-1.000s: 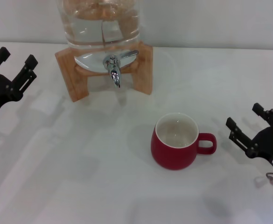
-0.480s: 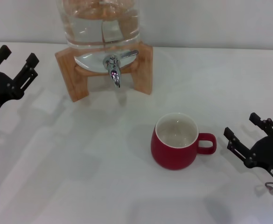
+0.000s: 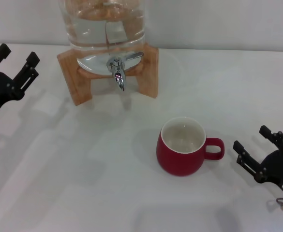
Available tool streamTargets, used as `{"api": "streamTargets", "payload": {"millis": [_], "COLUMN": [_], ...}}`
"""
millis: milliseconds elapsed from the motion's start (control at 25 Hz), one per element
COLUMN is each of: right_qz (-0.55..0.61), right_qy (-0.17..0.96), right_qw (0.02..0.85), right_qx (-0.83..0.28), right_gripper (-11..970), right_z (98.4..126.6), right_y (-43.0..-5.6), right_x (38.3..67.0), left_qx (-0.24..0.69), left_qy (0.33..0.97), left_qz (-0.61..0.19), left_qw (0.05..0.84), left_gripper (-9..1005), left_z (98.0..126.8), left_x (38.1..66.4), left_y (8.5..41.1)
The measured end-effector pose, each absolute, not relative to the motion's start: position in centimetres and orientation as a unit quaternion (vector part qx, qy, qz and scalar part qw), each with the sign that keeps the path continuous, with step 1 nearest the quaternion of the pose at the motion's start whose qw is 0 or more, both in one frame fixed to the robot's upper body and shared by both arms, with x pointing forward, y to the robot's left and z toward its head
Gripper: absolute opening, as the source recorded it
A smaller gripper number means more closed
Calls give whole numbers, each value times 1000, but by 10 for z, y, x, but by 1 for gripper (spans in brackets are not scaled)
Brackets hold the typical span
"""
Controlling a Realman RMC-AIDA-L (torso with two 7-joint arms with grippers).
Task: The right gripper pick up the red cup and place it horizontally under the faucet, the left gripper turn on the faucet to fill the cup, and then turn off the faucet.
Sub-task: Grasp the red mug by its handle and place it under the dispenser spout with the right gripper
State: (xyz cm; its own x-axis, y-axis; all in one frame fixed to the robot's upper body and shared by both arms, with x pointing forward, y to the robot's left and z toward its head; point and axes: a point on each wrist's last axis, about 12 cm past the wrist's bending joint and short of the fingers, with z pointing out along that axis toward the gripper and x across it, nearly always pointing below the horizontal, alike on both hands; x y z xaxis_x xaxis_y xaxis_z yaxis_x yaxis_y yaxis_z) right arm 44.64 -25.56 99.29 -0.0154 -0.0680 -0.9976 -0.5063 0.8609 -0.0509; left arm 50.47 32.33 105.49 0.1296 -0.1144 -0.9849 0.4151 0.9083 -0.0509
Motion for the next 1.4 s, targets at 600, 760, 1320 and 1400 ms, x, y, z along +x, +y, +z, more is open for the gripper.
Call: {"api": "streamTargets", "payload": {"millis": [600, 760, 1320, 1400], "right_qz": [193, 195, 189, 189], "right_qy": [692, 692, 701, 701], "right_qw": [656, 655, 648, 648], "right_qx": [-231, -232, -230, -230], "right_gripper": [766, 766, 766, 766], "right_z": [989, 990, 989, 989], "right_y": [-243, -240, -239, -239], "right_x": [436, 438, 445, 445], "left_qx": [119, 120, 122, 122], "left_qy": [638, 638, 637, 637], "left_qz": [-180, -181, -182, -183], "left_qw": [739, 739, 739, 739], "left_gripper": [762, 762, 761, 761], "left_z": [1054, 1054, 1054, 1054], "left_x": [505, 505, 506, 506], "left_y": [322, 322, 321, 320]}}
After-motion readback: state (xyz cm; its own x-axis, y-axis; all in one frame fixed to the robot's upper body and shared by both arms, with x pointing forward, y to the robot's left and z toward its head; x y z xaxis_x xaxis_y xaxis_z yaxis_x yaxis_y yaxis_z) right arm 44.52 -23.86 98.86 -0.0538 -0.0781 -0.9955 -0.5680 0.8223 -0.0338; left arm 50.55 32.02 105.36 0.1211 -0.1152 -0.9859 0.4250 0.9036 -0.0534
